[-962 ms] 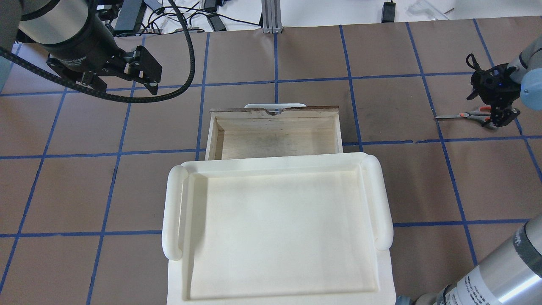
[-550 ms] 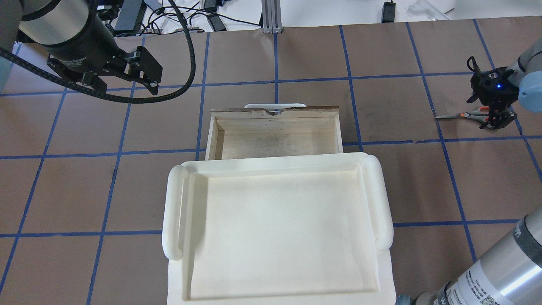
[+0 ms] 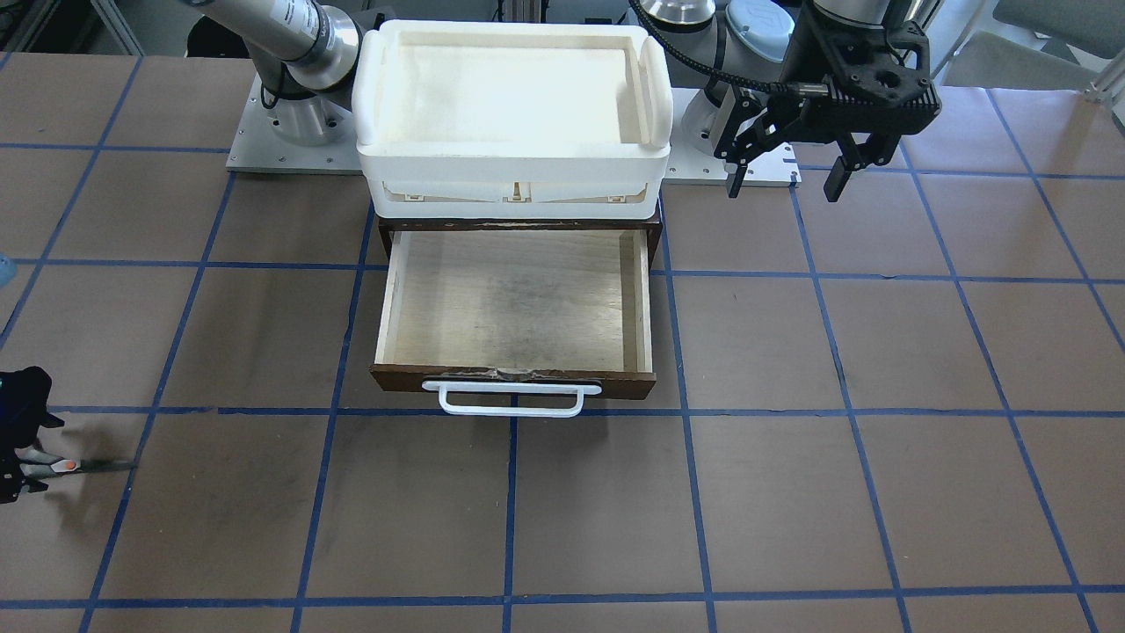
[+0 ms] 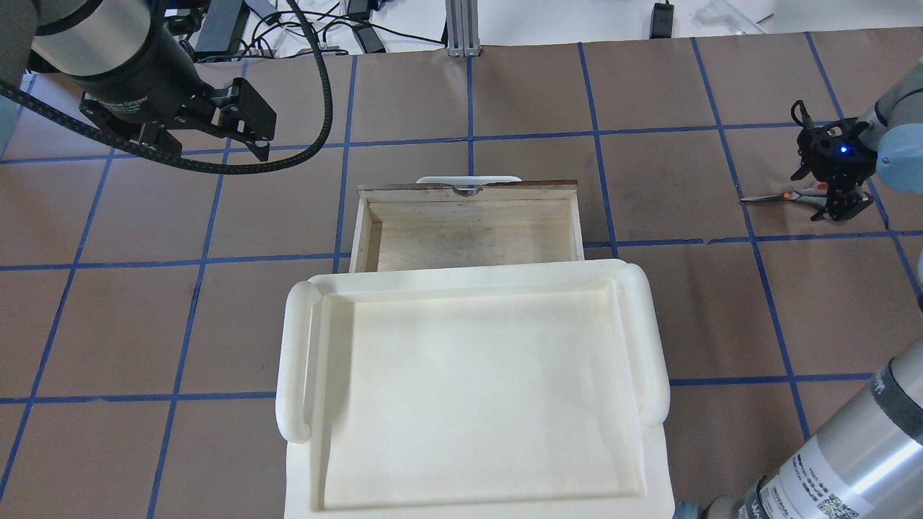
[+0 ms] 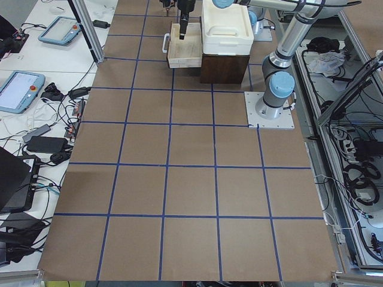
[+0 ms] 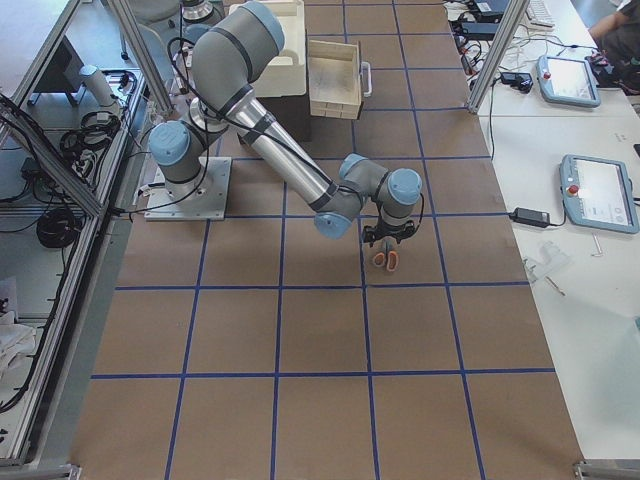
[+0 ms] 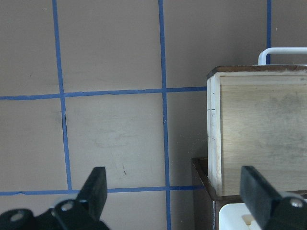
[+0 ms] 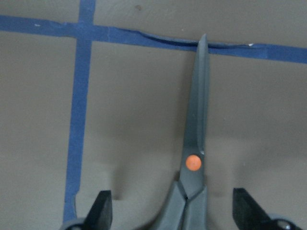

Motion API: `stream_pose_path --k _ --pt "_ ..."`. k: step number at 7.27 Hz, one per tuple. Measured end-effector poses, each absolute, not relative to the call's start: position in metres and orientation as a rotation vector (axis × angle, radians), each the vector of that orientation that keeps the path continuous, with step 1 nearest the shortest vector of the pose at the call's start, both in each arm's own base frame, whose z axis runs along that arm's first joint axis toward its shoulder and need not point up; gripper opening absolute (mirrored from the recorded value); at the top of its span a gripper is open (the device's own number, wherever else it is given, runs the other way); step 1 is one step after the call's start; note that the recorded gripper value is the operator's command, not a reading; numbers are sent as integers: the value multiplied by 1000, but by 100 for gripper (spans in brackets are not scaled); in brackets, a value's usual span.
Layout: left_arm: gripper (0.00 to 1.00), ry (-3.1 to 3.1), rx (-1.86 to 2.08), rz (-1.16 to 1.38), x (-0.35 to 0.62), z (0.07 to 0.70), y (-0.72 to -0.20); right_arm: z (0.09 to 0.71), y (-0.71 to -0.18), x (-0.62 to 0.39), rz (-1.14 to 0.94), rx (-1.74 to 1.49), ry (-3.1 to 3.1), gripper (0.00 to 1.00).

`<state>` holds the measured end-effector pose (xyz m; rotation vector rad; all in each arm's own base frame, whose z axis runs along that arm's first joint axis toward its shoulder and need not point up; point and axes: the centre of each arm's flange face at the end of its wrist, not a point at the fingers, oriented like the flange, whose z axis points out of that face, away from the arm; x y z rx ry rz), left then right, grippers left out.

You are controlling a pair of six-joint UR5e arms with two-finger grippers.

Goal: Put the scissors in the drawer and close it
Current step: 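Lower the right gripper and close it on the scissors handle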

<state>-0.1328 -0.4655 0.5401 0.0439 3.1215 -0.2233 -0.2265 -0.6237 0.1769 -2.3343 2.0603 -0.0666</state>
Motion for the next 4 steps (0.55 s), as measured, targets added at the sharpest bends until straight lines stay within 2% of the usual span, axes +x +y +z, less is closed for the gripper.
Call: stream_pose_path --k 1,2,3,4 --pt "100 3122 42 -224 -133 540 -466 174 -624 -227 -58 -2326 2066 56" --pt "100 3122 41 -224 -133 540 -465 173 -624 -228 -51 -2315 2079 22" --pt "100 3122 41 -225 -133 540 -465 174 -624 -228 -49 -2313 2091 0" --pt "100 3122 41 -225 -133 540 -465 175 -625 -229 -49 -2309 2109 0"
